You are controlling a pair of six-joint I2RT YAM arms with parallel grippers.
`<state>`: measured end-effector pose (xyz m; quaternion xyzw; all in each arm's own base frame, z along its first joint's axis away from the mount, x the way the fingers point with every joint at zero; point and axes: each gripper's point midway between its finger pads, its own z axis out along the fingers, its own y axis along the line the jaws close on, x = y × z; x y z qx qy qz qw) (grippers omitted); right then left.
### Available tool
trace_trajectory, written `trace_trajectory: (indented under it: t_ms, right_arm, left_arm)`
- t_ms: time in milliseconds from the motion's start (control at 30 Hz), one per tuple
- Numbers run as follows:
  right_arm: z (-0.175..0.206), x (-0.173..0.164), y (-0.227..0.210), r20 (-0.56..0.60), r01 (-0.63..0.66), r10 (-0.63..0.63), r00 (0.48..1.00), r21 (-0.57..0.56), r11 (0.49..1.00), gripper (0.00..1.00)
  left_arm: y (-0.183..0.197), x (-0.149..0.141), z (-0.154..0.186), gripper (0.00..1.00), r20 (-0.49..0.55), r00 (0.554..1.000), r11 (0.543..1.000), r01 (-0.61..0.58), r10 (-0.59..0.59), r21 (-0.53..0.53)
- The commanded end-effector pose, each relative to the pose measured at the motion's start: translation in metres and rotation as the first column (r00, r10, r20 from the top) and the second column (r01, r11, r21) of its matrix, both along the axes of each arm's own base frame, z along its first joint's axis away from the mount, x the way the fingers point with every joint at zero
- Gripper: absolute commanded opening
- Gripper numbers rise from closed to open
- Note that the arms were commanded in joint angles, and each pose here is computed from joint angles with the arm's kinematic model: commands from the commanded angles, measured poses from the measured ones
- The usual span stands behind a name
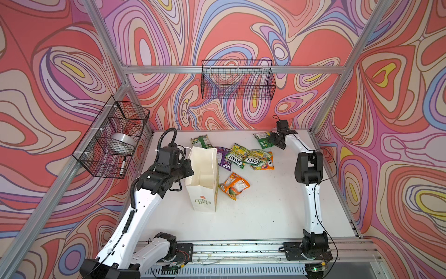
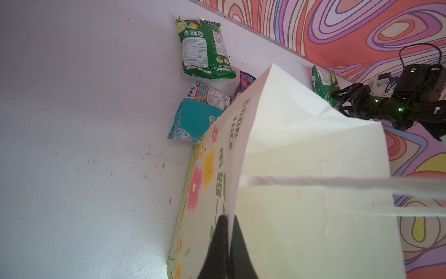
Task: Place the snacks into the paper bag
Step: Move the snack to the top-right of the table.
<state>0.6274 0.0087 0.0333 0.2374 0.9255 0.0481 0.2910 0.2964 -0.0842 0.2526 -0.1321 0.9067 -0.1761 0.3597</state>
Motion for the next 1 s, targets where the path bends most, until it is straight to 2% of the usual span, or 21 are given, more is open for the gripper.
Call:
trace_trajectory:
  t_ms: [0, 100, 367, 567, 967]
  right_arm:
    - [-0.042, -0.042, -0.01, -0.179, 0.006, -0.014, 0.984, -0.041, 0.999, 0.58]
    - [-0.04, -0.048, -0.008, -0.16, 0.0, -0.005, 0.987, -0.029, 1.0, 0.47]
    - [-0.003, -0.067, -0.01, -0.085, -0.013, 0.01, 0.996, -0.03, 0.999, 0.16]
    - [0.02, -0.092, -0.011, -0.041, 0.005, -0.005, 0.999, 0.002, 1.0, 0.0]
    - [0.083, -0.134, -0.023, 0.088, 0.077, -0.077, 0.993, 0.006, 0.997, 0.0]
  left_arm:
    - [0.0, 0.001, 0.002, 0.0, 0.018, 1.0, 1.0, 0.0, 0.0, -0.01]
    - [0.002, 0.002, 0.002, 0.0, 0.019, 1.0, 1.0, -0.003, 0.003, -0.005]
    - [0.003, 0.001, 0.006, 0.0, 0.032, 0.999, 1.0, -0.006, 0.006, -0.004]
    - [0.004, 0.001, 0.007, 0.0, 0.037, 0.999, 1.0, -0.006, 0.006, -0.004]
    - [0.001, 0.001, 0.006, 0.0, 0.031, 0.999, 1.0, 0.008, -0.008, -0.013]
